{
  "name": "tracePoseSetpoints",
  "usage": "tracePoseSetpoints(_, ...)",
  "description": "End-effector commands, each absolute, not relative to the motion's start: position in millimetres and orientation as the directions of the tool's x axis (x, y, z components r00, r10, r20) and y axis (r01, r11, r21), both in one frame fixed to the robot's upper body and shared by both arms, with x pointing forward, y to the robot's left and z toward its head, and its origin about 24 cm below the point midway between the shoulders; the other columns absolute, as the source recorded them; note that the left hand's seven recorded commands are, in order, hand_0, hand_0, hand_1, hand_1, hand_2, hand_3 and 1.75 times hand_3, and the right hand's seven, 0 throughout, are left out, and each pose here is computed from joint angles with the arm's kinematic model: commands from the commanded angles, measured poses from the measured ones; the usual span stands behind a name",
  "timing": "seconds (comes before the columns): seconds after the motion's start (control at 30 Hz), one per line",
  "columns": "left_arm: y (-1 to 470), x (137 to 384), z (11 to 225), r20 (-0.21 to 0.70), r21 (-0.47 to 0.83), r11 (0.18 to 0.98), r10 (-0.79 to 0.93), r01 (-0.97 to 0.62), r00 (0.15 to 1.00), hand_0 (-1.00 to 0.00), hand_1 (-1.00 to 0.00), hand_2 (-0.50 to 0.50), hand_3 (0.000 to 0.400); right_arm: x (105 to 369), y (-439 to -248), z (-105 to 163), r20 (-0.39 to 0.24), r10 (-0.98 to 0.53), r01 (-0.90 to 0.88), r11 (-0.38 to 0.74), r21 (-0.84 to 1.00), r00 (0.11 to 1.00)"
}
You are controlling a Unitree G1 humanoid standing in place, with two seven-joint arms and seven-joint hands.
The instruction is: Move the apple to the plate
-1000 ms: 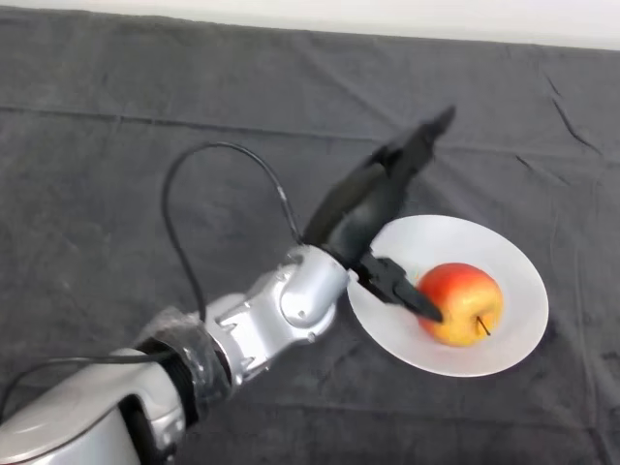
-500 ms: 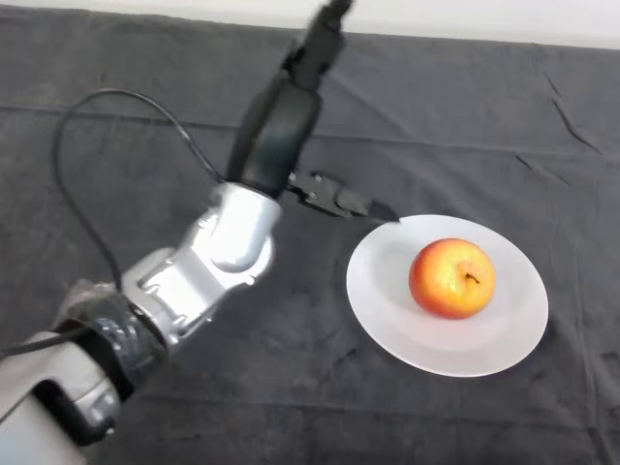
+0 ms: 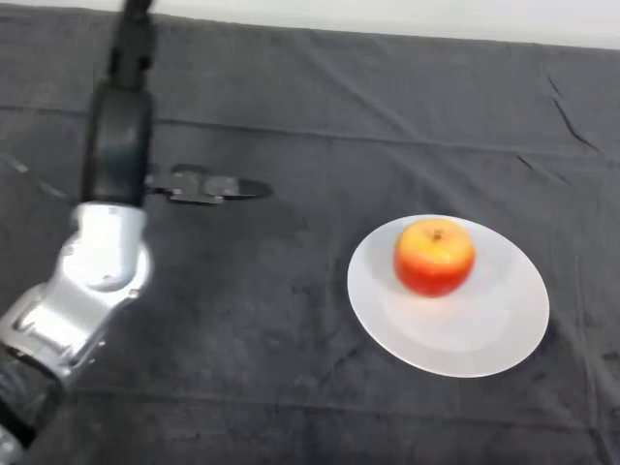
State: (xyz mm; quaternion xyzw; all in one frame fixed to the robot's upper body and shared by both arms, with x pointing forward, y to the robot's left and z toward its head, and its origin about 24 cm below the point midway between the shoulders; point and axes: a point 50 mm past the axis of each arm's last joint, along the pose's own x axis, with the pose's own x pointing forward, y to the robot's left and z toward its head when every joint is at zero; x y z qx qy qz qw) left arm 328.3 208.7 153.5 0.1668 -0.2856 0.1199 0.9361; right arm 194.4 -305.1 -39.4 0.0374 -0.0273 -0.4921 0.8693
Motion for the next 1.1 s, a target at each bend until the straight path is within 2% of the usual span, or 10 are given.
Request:
tracePoseSetpoints(0.03, 226, 318, 161, 0.609, 0.229, 0.904, 0.155, -0.360, 0.778, 0.00, 0.00, 0.00, 0.000, 144, -274.8, -85, -0.223, -0.852, 0.874, 0.486, -0.002, 0.474)
tracePoseSetpoints(0.33, 279, 288, 171, 0.644, 0.182, 0.830, 0.305, -0.527, 0.702, 0.00, 0.00, 0.00, 0.000, 144, -274.9, -85, -0.223, -0.852, 0.874, 0.486, -0.002, 0.474)
tracePoseSetpoints(0.57, 315, 262, 168, 0.657, 0.150, 0.750, 0.412, -0.645, 0.631, 0.00, 0.00, 0.00, 0.000, 144, -274.9, -85, -0.223, -0.852, 0.874, 0.486, -0.002, 0.474)
tracePoseSetpoints(0.83, 327, 261, 164, 0.652, 0.120, 0.670, 0.503, -0.733, 0.567, 0.00, 0.00, 0.00, 0.000, 144, -274.9, -85, -0.223, -0.852, 0.874, 0.486, -0.003, 0.473)
tracePoseSetpoints(1.1, 330, 259, 166, 0.651, 0.112, 0.632, 0.537, -0.767, 0.537, 0.00, 0.00, 0.00, 0.000, 144, -274.9, -85, -0.223, -0.852, 0.874, 0.486, -0.003, 0.473)
